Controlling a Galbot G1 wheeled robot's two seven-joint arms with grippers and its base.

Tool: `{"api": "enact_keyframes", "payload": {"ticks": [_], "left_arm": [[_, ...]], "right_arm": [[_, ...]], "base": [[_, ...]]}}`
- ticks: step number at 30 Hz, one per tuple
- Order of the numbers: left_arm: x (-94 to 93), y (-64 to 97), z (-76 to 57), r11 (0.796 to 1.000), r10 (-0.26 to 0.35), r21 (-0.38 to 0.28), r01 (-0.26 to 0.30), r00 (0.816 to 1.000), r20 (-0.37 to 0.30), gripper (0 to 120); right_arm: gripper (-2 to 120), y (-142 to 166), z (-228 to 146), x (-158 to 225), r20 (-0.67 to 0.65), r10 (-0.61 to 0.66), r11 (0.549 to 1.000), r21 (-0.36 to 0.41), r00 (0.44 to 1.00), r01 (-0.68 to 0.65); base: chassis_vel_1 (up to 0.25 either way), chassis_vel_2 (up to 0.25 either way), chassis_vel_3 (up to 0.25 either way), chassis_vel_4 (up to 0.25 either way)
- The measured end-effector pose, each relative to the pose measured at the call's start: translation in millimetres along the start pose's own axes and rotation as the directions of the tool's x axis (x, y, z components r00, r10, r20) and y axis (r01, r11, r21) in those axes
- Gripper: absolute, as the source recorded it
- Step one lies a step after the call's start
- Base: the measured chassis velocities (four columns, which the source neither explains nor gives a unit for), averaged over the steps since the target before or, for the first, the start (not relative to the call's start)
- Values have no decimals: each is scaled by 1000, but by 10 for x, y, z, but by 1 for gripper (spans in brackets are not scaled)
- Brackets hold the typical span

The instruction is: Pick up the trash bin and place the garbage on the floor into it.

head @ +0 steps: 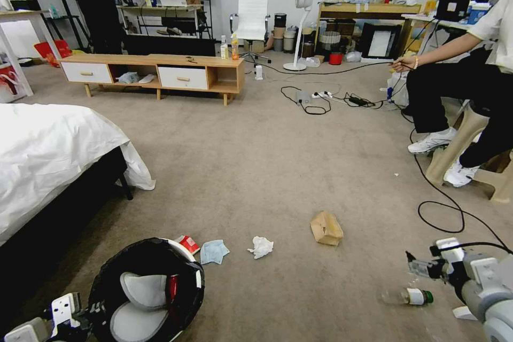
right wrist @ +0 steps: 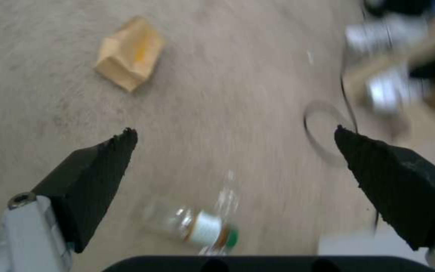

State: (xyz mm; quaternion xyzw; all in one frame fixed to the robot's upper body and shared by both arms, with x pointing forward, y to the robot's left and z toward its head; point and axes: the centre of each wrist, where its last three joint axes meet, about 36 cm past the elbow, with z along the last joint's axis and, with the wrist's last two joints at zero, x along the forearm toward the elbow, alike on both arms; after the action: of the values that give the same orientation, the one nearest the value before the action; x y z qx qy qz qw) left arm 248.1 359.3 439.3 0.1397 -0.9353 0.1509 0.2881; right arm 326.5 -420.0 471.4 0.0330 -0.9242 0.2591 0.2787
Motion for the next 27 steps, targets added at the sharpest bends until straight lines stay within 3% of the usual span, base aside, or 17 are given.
{"api": "enact_keyframes", "payload": {"ticks": [1, 3, 7, 9, 14, 27], "left_arm": [[0, 0, 0, 1000, 0, 0, 0, 1000, 0, 2], [-17, 1, 3, 1000, 3, 1, -3, 1000, -1, 2], [-29, 5, 9, 1000, 5, 3, -5, 1000, -3, 2], [-46, 7, 19, 1000, 5, 5, -5, 1000, -5, 2], [-50, -5, 26, 1000, 7, 5, -7, 1000, -6, 2], [-48, -21, 39, 1000, 4, 3, -4, 1000, -8, 2]], "right_arm": [[100, 0, 0, 0, 0, 0, 1000, 0, 1000, 0], [100, -147, 323, -134, 49, -95, 977, 198, 994, 84], [100, -201, 496, -171, 63, -158, 948, 288, 985, 133], [100, -265, 733, -236, 87, -230, 902, 393, 969, 178], [100, -283, 921, -304, 112, -283, 861, 466, 952, 201], [100, -135, 1289, -388, 87, -360, 793, 552, 929, 256]], "base": [[0, 0, 0, 0], [0, 0, 0, 0], [0, 0, 0, 0], [0, 0, 0, 0], [0, 0, 0, 0], [0, 0, 0, 0]]}}
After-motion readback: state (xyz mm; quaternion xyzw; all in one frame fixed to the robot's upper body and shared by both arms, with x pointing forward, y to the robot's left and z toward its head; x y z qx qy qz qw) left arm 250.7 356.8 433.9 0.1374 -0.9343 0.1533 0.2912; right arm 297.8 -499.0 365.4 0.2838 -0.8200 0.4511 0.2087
